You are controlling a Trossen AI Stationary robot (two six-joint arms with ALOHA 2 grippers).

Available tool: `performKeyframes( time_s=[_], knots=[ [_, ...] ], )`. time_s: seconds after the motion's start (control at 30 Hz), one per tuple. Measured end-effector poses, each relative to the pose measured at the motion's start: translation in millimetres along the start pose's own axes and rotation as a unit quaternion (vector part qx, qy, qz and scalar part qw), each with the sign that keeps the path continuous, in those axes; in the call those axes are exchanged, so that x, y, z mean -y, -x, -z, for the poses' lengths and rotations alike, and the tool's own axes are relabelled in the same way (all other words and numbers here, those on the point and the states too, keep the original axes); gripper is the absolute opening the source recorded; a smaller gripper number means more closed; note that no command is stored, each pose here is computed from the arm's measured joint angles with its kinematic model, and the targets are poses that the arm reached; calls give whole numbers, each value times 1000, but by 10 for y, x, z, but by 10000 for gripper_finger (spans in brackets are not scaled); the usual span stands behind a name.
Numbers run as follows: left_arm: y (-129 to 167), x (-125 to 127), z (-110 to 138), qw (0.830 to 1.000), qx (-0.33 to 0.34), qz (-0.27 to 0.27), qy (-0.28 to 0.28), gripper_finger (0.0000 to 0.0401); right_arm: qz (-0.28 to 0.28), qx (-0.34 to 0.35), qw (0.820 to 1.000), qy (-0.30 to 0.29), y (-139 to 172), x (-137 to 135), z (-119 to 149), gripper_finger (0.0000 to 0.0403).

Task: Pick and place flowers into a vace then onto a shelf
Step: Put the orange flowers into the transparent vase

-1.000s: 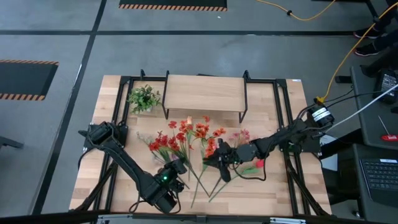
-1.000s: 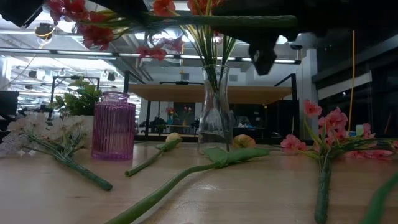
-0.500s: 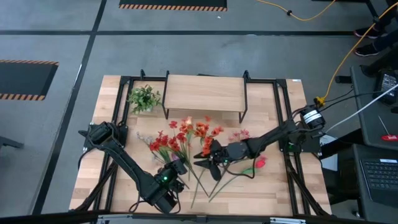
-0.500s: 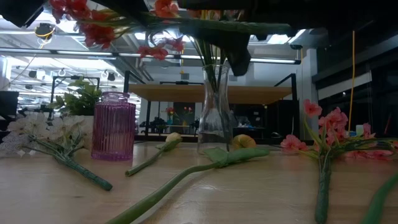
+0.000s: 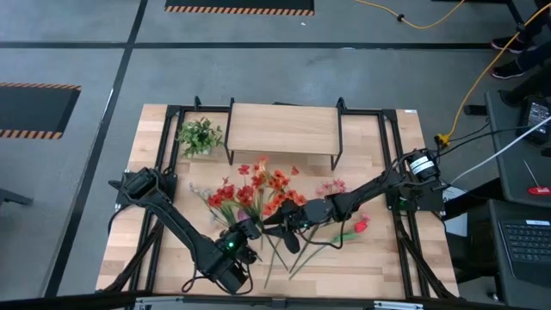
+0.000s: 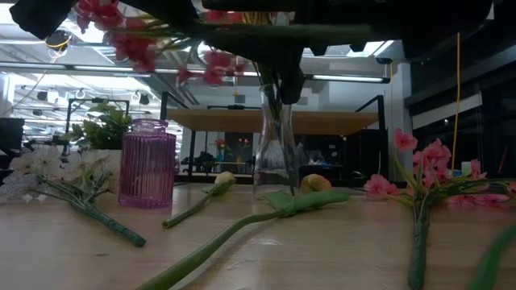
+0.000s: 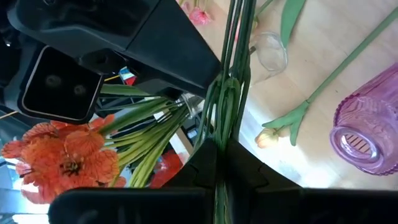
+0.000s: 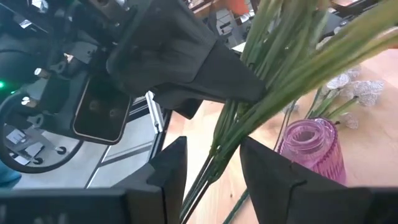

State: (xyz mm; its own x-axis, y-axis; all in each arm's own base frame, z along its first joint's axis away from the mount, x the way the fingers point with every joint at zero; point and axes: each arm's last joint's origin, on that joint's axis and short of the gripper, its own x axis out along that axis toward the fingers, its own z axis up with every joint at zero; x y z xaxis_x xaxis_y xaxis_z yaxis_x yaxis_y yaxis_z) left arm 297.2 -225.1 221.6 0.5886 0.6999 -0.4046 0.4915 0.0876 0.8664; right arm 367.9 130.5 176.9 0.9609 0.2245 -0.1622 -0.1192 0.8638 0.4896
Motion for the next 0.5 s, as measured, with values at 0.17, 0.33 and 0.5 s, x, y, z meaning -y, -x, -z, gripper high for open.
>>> performKeyframes(
  time_s=[0.17, 0.33, 0.5],
  knots=[
    [-1, -4, -1, 1000, -1, -6, 1, 9, -4, -5, 1000, -2, -1, -2, 3, 149],
    [-14, -14, 2, 1000, -5, -12, 3, 9, -5, -8, 1000, -2, -2, -3, 7, 149],
    [-35, -17, 1, 1000, -4, -2, 6, 9, -3, -10, 1000, 10, -2, 1, 11, 148]
  ],
)
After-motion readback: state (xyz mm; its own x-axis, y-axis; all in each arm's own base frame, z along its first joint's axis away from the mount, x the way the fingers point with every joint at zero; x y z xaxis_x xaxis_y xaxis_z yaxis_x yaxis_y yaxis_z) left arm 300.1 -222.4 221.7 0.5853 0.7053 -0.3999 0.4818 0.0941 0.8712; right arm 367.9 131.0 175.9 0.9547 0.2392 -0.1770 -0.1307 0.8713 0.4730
